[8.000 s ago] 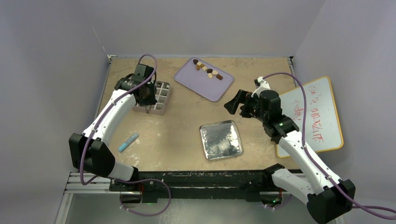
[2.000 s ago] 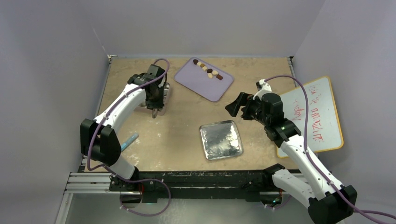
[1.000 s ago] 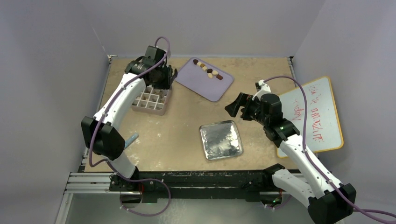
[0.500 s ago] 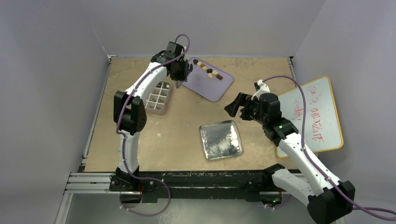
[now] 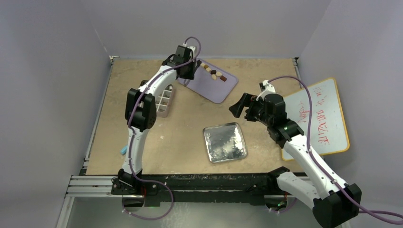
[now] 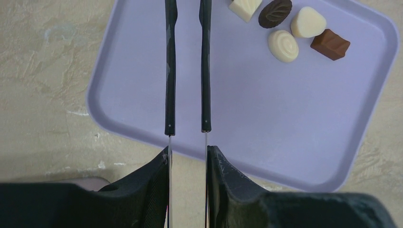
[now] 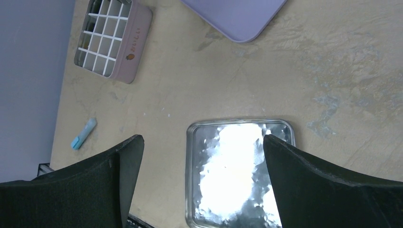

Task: Pack the chocolate
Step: Pick up the fake chocolate from the plate, then place the fake chocolate in the packing box.

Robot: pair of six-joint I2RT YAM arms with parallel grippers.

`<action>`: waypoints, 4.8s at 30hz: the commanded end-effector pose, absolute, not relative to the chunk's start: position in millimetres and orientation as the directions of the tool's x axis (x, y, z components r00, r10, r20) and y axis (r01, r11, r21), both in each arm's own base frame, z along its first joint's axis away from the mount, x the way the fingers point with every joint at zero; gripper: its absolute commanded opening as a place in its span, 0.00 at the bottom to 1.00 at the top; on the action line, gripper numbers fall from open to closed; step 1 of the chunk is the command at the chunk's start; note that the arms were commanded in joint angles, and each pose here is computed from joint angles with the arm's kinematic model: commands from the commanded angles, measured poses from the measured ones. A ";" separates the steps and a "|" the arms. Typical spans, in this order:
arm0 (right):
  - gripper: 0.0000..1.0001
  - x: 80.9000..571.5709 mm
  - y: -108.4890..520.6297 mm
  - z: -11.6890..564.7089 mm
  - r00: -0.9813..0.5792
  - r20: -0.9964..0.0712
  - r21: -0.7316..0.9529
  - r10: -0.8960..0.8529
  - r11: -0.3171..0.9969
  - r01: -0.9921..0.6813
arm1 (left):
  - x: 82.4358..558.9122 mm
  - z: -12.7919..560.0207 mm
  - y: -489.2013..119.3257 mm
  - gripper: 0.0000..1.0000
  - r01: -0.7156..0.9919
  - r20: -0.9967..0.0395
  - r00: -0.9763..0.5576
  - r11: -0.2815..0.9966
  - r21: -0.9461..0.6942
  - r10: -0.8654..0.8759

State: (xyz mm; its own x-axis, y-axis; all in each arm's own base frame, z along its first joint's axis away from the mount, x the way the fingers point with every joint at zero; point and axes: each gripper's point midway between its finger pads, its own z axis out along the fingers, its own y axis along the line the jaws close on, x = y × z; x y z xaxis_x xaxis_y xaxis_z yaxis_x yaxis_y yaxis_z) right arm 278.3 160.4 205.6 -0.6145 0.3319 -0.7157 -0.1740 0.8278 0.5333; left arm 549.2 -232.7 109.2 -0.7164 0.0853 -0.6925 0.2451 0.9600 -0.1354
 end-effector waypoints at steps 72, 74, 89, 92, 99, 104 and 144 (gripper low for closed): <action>0.97 284.9 142.4 250.8 -0.499 -0.801 0.468 0.330 0.866 -0.178 | 628.3 74.2 -240.2 0.28 0.334 -0.838 -0.530 0.940 -0.068 0.128; 0.97 285.2 142.4 249.6 -0.501 -0.800 0.467 0.330 0.866 -0.176 | 626.4 78.5 -239.3 0.26 0.335 -0.839 -0.528 0.940 -0.066 0.129; 0.97 274.2 136.7 250.7 -0.483 -0.802 0.479 0.350 0.861 -0.170 | 606.5 112.8 -230.5 0.18 0.322 -0.847 -0.517 0.945 -0.058 0.124; 0.96 272.0 136.5 252.0 -0.483 -0.801 0.484 0.355 0.858 -0.172 | 600.1 120.5 -231.5 0.18 0.325 -0.846 -0.519 0.944 -0.063 0.122; 0.97 266.7 134.9 255.3 -0.474 -0.804 0.487 0.359 0.855 -0.179 | 584.1 145.8 -229.6 0.17 0.315 -0.843 -0.528 0.945 -0.083 0.102; 0.97 266.1 139.6 254.2 -0.485 -0.796 0.501 0.361 0.843 -0.194 | 565.5 165.0 -218.3 0.17 0.247 -0.827 -0.560 0.962 -0.117 0.043; 0.97 254.5 157.7 245.8 -0.567 -0.749 0.552 0.344 0.797 -0.246 | 269.9 200.6 -98.9 0.20 -0.100 -0.453 -0.881 0.989 -0.109 -0.139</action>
